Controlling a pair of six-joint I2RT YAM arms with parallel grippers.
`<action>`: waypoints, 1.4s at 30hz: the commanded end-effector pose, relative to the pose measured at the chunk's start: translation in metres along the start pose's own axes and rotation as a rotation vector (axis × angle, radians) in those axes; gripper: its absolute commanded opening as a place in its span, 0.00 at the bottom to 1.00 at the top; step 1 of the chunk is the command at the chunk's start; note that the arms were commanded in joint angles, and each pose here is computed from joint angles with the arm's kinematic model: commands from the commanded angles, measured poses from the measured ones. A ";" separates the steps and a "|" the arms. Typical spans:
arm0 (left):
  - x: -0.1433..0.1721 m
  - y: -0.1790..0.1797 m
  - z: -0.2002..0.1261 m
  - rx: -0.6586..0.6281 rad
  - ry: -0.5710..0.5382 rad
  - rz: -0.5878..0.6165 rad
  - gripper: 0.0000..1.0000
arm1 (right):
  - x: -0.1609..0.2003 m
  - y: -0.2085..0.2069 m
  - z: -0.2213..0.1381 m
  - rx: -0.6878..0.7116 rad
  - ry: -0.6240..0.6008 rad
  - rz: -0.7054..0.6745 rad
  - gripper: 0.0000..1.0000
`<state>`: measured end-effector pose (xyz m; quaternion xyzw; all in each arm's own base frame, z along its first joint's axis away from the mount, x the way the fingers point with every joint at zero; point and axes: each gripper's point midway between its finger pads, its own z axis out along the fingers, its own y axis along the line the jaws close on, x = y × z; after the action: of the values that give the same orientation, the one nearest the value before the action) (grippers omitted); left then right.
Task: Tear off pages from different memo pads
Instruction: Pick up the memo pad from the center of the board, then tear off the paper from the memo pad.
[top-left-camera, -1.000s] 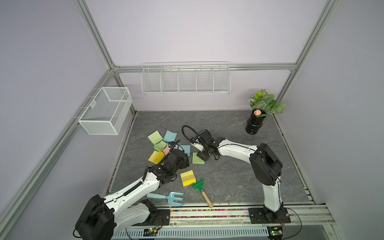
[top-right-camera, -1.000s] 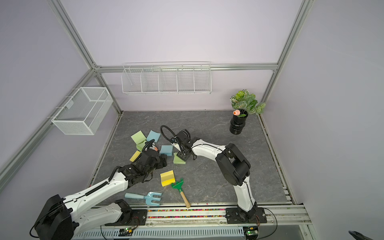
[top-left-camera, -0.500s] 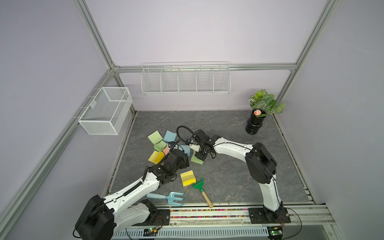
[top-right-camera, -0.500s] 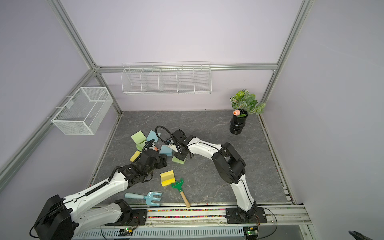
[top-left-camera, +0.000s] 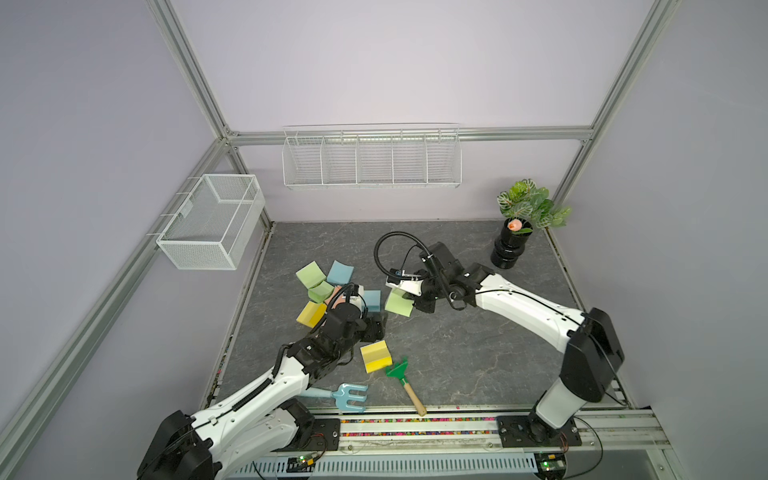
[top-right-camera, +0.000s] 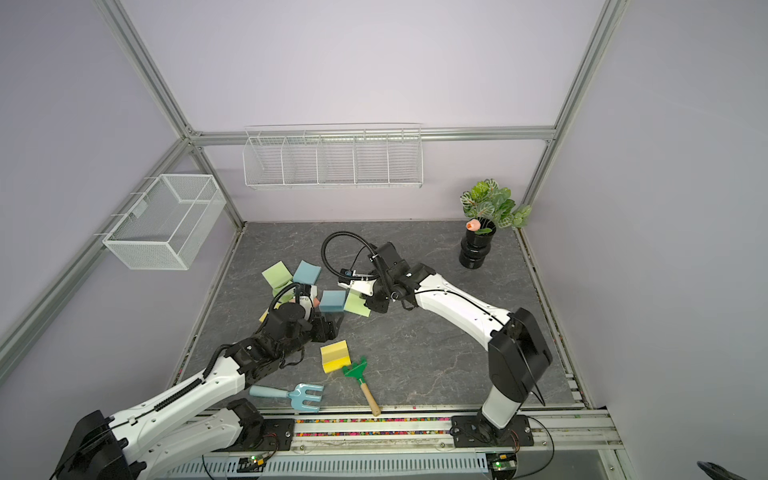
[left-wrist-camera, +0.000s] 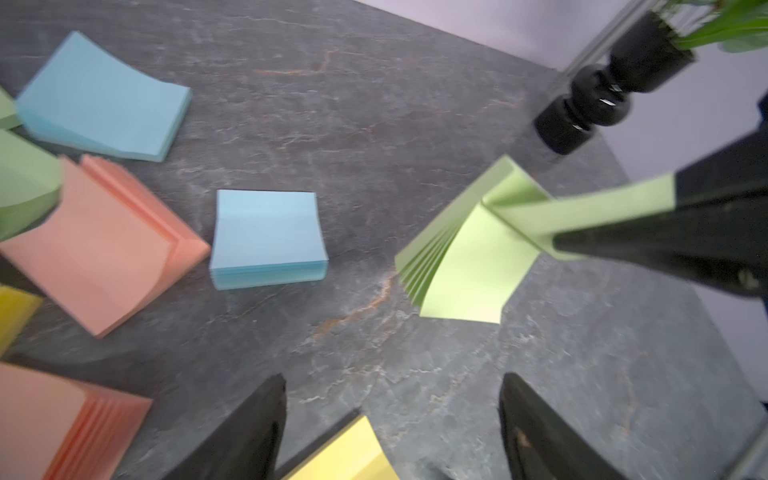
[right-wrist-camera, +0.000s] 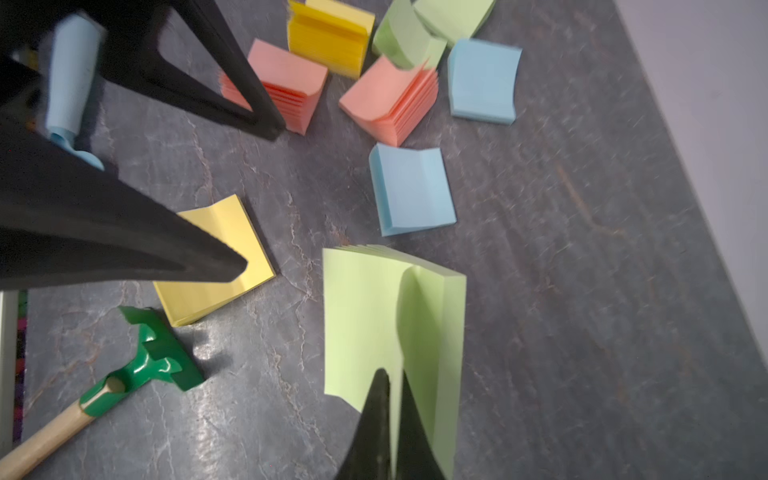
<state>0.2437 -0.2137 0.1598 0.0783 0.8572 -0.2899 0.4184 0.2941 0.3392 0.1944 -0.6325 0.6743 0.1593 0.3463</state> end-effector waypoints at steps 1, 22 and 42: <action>-0.012 -0.044 -0.017 0.253 -0.062 0.066 0.84 | -0.008 0.024 -0.012 -0.101 -0.097 -0.165 0.07; -0.011 -0.066 -0.022 0.399 -0.075 0.057 0.81 | -0.017 0.067 -0.044 -0.250 -0.212 -0.228 0.06; -0.014 -0.051 -0.017 0.310 -0.094 0.035 0.13 | -0.022 0.043 -0.048 -0.098 -0.216 -0.215 0.07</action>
<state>0.2113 -0.2480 0.1914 0.1584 0.7779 -0.4307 0.4292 0.2319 0.3328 0.2154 -0.7138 0.5513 0.2398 0.3593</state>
